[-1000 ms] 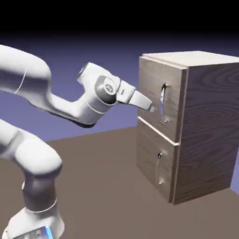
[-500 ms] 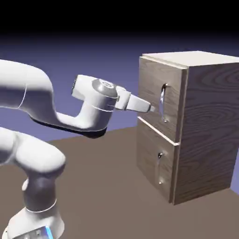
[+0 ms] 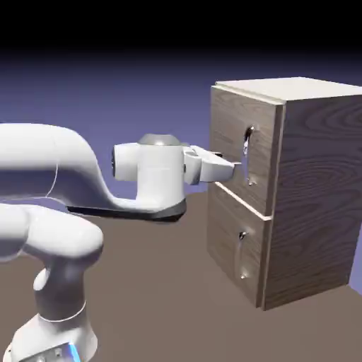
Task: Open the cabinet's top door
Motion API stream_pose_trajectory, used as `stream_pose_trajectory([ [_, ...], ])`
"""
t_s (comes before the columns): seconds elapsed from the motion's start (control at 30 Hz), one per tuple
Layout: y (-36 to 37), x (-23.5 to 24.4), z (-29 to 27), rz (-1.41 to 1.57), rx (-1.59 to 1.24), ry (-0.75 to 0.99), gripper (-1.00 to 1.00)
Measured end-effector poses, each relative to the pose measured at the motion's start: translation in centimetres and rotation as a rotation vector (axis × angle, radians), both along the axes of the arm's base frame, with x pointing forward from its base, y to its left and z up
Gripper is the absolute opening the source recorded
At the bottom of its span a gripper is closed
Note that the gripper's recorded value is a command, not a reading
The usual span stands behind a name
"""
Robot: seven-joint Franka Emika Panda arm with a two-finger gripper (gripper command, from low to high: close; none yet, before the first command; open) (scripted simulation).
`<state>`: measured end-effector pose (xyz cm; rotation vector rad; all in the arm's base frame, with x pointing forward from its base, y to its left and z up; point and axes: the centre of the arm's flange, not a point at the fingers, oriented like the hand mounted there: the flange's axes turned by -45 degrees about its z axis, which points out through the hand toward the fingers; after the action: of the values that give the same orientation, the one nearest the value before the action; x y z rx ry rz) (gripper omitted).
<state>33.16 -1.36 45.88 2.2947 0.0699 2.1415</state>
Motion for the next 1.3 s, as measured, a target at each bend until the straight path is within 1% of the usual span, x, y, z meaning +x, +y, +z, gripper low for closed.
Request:
stream_pose_trajectory([
  [0.17, -0.5, 0.4, -0.7, 0.032, 0.035, -0.068, 0.0],
  [0.3, -0.3, 4.5, -0.7, 0.033, 0.036, -0.067, 0.0],
  [0.33, -0.2, 5.4, -0.7, 0.032, 0.034, -0.068, -1.0],
  [0.4, -0.2, 5.4, -0.7, 0.032, 0.034, -0.068, -1.0],
  [0.6, 1.9, 1.7, -0.7, -0.107, 0.029, -0.071, -1.0],
  [0.87, 4.6, -1.8, -0.7, -0.255, 0.023, -0.073, -1.0],
  [1.3, 8.4, -5.4, -0.7, -0.431, 0.013, -0.074, -1.0],
])
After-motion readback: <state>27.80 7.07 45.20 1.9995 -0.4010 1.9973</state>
